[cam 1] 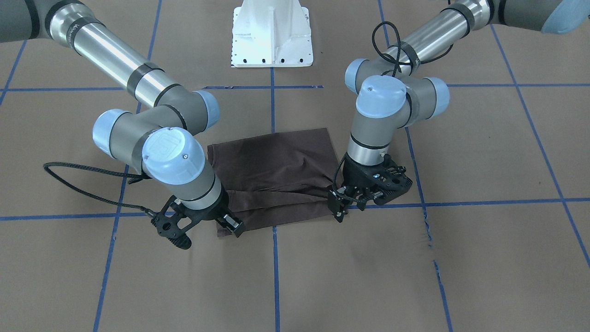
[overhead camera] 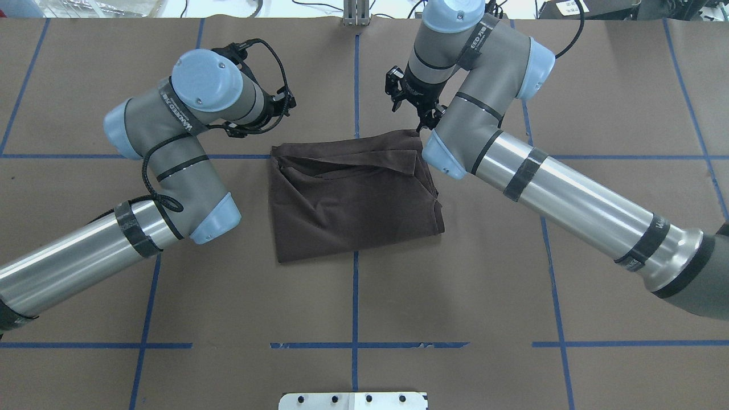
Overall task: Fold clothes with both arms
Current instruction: 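Open both grippers and raise them off the folded shirt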
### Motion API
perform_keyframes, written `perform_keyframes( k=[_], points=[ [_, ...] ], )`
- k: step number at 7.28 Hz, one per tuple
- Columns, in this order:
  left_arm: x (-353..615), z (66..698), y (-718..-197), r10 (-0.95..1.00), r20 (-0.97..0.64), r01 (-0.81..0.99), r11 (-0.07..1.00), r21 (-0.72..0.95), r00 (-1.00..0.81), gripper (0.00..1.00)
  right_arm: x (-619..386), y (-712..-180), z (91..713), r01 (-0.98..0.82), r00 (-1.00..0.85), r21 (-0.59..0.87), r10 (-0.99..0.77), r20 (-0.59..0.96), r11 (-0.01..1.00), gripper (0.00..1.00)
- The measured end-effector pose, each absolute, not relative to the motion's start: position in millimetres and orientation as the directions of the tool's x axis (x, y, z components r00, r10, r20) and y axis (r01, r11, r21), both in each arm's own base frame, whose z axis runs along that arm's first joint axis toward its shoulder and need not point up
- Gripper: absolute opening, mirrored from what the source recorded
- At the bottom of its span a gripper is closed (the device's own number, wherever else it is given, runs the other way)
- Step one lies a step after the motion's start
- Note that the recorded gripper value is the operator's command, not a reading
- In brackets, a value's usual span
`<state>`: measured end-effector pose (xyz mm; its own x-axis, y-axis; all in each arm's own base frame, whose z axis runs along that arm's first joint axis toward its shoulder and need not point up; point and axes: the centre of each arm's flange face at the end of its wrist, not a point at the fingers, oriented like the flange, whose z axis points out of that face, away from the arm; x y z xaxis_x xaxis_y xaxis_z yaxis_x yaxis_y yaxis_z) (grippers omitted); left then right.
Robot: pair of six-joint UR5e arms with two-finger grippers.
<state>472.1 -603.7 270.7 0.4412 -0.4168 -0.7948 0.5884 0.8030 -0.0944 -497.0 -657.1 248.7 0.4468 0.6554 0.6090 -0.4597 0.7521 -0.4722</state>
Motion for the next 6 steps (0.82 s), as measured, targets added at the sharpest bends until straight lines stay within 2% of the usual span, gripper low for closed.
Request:
perform_keyframes(
  k=[3, 4, 6],
  points=[
    [431, 282, -628, -0.35, -0.8, 0.514, 0.855, -0.061, 0.487, 1.0, -482, -644, 210, -0.39, 0.465, -0.451, 0.595, 0.656, 0.803, 1.0],
    [418, 286, -624, -0.319, -0.806, 0.486, 0.873, -0.045, 0.498, 1.0, -493, -622, 197, -0.368, 0.524, -0.413, 0.552, 0.649, 0.833, 1.0],
    [405, 292, -619, -0.287, -0.811, 0.462, 0.887, -0.024, 0.509, 1.0, -543, -556, 187, -0.31, 0.695, -0.243, 0.393, 0.602, 0.919, 1.0]
  ],
)
